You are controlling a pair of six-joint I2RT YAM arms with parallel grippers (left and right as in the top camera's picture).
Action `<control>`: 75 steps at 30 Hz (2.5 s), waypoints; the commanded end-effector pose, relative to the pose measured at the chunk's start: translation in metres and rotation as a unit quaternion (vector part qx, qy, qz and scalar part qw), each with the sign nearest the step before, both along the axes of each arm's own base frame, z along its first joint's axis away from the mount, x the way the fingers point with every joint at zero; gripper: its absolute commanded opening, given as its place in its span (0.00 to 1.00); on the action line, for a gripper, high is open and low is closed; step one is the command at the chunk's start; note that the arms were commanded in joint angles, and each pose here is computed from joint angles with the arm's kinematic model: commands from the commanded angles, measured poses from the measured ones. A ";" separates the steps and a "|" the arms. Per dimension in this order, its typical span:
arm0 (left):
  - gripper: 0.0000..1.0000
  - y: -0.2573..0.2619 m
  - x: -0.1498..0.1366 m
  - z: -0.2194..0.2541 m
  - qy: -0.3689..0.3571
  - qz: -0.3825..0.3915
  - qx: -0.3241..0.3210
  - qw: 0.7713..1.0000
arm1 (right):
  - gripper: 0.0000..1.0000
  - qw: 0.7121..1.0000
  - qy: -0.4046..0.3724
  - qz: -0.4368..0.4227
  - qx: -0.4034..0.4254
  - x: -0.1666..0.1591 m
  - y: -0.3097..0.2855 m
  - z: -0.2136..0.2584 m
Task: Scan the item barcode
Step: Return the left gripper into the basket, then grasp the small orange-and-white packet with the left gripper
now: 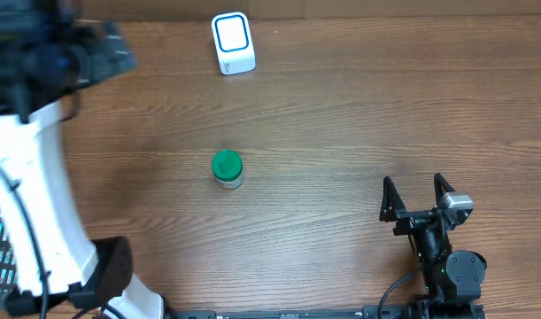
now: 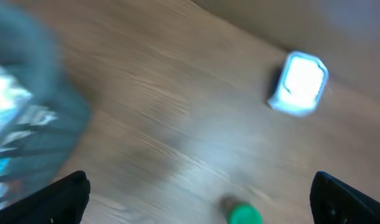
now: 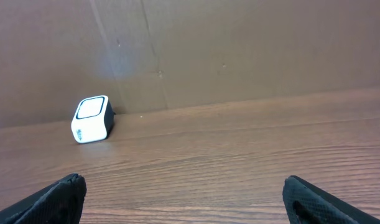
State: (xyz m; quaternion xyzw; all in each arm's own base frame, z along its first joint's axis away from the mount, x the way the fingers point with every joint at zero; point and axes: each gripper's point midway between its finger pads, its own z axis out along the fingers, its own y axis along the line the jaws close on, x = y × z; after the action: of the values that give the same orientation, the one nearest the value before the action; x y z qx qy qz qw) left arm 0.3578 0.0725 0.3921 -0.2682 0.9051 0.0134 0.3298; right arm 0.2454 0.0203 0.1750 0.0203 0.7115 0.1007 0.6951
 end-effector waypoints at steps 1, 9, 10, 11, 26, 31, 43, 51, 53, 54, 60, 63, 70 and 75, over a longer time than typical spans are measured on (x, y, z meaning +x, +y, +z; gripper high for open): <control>1.00 0.042 -0.028 0.022 -0.031 0.066 0.007 0.997 | 1.00 1.000 -0.002 -0.002 -0.001 0.000 -0.001 -0.002; 1.00 0.132 -0.076 0.015 -0.028 0.213 -0.015 0.977 | 1.00 1.000 -0.002 -0.003 -0.001 0.000 -0.001 -0.002; 1.00 0.140 -0.082 0.011 -0.025 0.229 -0.024 0.973 | 1.00 1.000 -0.002 -0.003 -0.001 0.000 -0.001 -0.002; 1.00 0.151 -0.090 0.006 -0.021 0.252 -0.035 0.967 | 1.00 1.000 -0.002 -0.002 -0.001 0.000 -0.001 -0.002; 1.00 0.217 -0.136 -0.110 0.100 0.361 -0.121 0.919 | 1.00 1.000 -0.002 -0.002 -0.001 0.000 -0.001 -0.002; 0.98 0.221 -0.141 -0.152 0.146 0.352 -0.125 0.916 | 1.00 1.000 -0.002 -0.002 -0.001 0.000 -0.001 -0.002; 0.95 0.214 -0.161 -0.252 0.240 0.327 -0.129 0.905 | 1.00 1.000 -0.002 -0.002 -0.001 0.000 -0.001 -0.002; 0.84 0.206 -0.168 -0.301 0.260 0.304 -0.132 0.907 | 1.00 1.000 -0.002 -0.002 -0.001 0.000 -0.001 -0.002; 0.82 0.204 -0.169 -0.310 0.263 0.296 -0.130 0.909 | 1.00 1.000 -0.002 -0.003 -0.001 0.000 -0.001 -0.002; 0.80 0.202 -0.169 -0.314 0.266 0.290 -0.129 0.910 | 1.00 1.000 -0.002 -0.002 -0.001 0.000 -0.001 -0.002; 0.61 0.198 -0.173 -0.330 0.274 0.274 -0.127 0.913 | 1.00 1.000 -0.002 -0.003 -0.001 0.000 -0.001 -0.002; 0.26 0.199 -0.172 -0.330 0.270 0.274 -0.124 0.914 | 1.00 1.000 -0.002 -0.003 -0.001 0.000 -0.001 -0.002; 0.04 0.204 -0.168 -0.316 0.264 0.277 -0.121 0.916 | 1.00 1.000 -0.002 -0.002 -0.001 0.000 -0.001 -0.002; 0.04 0.215 -0.141 -0.264 0.212 0.266 -0.130 0.931 | 1.00 1.000 -0.002 -0.003 -0.001 0.000 -0.001 -0.002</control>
State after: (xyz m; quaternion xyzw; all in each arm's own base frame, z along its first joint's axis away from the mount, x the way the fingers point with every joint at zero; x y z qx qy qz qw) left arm 0.1878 0.2735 0.0855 -0.5366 0.8421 0.0530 0.0089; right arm 0.2454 0.0202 0.1749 0.0204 0.7117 0.1006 0.6950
